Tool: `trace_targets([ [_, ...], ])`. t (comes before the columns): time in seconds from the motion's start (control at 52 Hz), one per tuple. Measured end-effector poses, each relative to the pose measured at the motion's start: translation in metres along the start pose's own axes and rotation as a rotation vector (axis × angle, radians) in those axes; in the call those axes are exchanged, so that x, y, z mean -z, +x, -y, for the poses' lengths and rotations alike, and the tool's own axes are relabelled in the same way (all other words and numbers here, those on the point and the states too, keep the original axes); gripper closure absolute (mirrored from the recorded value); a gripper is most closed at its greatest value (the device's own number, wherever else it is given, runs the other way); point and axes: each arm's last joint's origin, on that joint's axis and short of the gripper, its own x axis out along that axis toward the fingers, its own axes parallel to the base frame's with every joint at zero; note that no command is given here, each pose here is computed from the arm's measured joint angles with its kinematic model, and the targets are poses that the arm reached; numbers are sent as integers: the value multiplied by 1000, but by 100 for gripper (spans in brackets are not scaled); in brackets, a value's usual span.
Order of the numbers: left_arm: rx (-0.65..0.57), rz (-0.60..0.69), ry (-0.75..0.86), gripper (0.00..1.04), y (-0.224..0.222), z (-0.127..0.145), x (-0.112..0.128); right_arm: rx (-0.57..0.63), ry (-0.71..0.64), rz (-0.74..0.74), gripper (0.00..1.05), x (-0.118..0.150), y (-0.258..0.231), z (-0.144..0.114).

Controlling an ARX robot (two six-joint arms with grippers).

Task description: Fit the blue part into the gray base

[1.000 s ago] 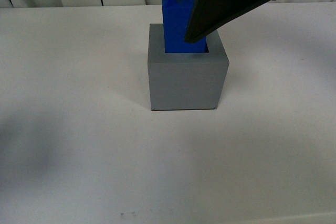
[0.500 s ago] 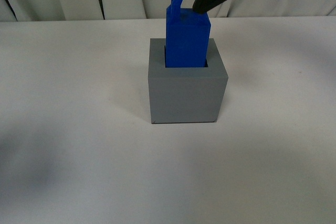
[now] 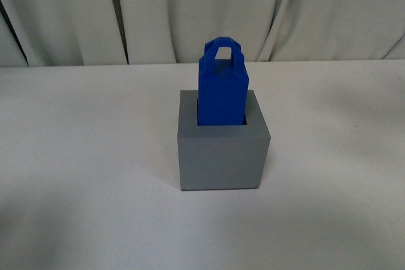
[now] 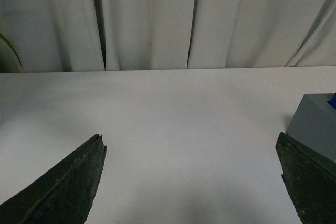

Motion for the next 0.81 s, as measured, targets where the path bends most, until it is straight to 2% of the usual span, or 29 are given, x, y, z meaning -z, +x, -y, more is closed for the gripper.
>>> trace_targets([
  [0.135, 0, 0, 0, 6, 0, 0, 0, 49, 102, 145, 7, 33, -17, -23],
  [0.212, 0, 0, 0, 6, 0, 0, 0, 128, 134, 196, 7, 47, -20, -37],
  [0.308, 0, 0, 0, 6, 0, 0, 0, 168, 173, 224, 7, 52, -21, -44],
  [0.5, 0, 0, 0, 6, 0, 0, 0, 159, 230, 232, 7, 53, -20, -45],
  [0.519, 0, 0, 0, 6, 0, 0, 0, 187, 232, 217, 8, 53, -20, -45],
  [0.577, 0, 0, 0, 6, 0, 0, 0, 542, 237, 131, 19, 57, -10, -51],
  [0.596, 0, 0, 0, 6, 0, 0, 0, 580, 243, 144, 21, 59, -9, -53],
  [0.635, 2, 0, 0, 6, 0, 0, 0, 809, 314, 153, 28, 67, -7, -60],
  [0.673, -2, 0, 0, 6, 0, 0, 0, 1020, 416, 226, 37, 76, -8, -69],
  [0.692, -1, 0, 0, 6, 0, 0, 0, 1090, 439, 250, 40, 79, -10, -73],
  [0.731, -2, 0, 0, 6, 0, 0, 0, 1204, 499, 324, 49, 85, -14, -82],
  [0.808, 1, 0, 0, 6, 0, 0, 0, 1221, 546, 385, 67, 102, -17, -97],
])
